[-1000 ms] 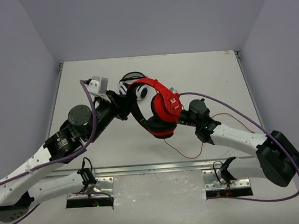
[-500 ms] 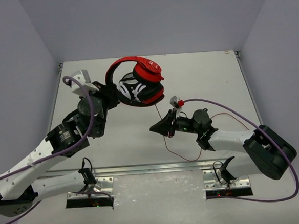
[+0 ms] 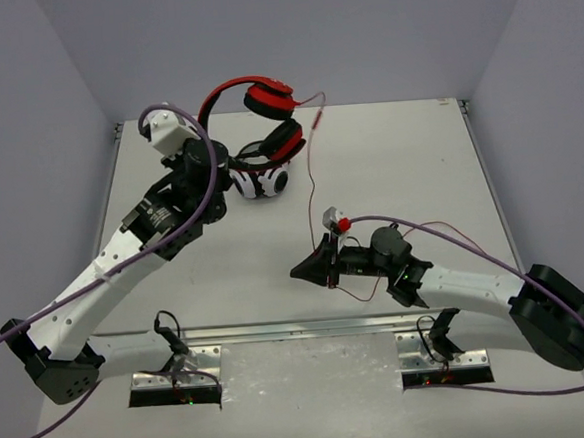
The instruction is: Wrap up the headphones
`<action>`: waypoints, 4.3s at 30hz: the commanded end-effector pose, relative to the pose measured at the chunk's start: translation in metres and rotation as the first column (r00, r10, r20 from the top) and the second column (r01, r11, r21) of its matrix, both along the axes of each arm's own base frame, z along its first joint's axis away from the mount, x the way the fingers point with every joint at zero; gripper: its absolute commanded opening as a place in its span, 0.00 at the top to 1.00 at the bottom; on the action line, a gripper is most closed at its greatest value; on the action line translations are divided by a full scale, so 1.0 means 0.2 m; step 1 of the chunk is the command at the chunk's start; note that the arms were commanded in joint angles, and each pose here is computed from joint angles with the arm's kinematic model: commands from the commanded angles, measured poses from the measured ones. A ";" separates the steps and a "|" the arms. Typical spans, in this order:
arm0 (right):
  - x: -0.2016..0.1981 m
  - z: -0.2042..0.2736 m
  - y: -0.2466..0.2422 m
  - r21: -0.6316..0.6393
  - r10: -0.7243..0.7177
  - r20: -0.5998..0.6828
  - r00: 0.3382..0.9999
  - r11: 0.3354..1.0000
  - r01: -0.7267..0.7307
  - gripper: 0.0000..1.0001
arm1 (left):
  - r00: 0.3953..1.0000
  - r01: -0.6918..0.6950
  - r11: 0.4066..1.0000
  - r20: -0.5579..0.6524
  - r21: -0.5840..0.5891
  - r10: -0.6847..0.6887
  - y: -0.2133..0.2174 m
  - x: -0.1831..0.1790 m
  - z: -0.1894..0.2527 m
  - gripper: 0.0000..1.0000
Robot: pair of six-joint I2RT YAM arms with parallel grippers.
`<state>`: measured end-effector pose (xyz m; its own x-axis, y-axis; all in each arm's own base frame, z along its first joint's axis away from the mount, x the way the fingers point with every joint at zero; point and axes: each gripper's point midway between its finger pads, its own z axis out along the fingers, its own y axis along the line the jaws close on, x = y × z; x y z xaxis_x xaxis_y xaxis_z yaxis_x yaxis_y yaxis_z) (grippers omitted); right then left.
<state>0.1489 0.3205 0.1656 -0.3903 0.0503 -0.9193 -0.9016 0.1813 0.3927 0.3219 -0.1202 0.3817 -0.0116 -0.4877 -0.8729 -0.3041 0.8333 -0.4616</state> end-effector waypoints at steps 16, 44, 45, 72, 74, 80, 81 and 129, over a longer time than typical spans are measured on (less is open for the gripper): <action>0.19 -0.30 -0.28 -0.330 -0.389 -0.007 0.921 0.871 0.365 0.08 | 0.986 0.112 0.990 0.115 0.087 -0.121 0.16 -0.11 0.19 1.00; 0.31 0.13 -0.25 -0.312 -0.271 0.326 0.906 0.873 0.374 0.50 | 0.901 0.432 0.879 -0.133 0.204 -0.412 0.12 -0.40 -0.04 1.00; 0.27 0.14 -0.26 -0.288 -0.264 0.316 0.911 0.889 0.357 0.51 | 0.916 0.399 0.894 -0.132 0.205 -0.378 0.15 -0.39 -0.04 1.00; 0.20 -0.07 -0.20 -0.200 -0.237 0.169 0.957 0.942 0.268 0.78 | 0.957 0.289 0.947 -0.020 0.143 -0.289 0.19 -0.34 0.12 1.00; 0.18 -0.08 -0.22 -0.194 -0.248 0.145 0.958 0.942 0.273 0.76 | 0.971 0.241 0.960 -0.030 0.145 -0.239 0.24 -0.35 0.11 1.00; 0.10 -0.16 -0.28 -0.177 -0.249 0.102 0.963 0.948 0.264 0.90 | 0.981 0.193 0.972 -0.022 0.133 -0.192 0.26 -0.33 0.10 1.00; 0.10 -0.16 -0.29 -0.176 -0.254 0.102 0.962 0.947 0.269 0.99 | 0.979 0.204 0.969 -0.031 0.136 -0.202 0.25 -0.32 0.08 1.00; 0.67 0.56 -0.61 -0.418 -0.332 0.652 0.682 0.593 0.688 0.99 | 0.280 0.934 0.104 -0.520 0.342 -0.807 -0.70 -0.67 -0.88 0.99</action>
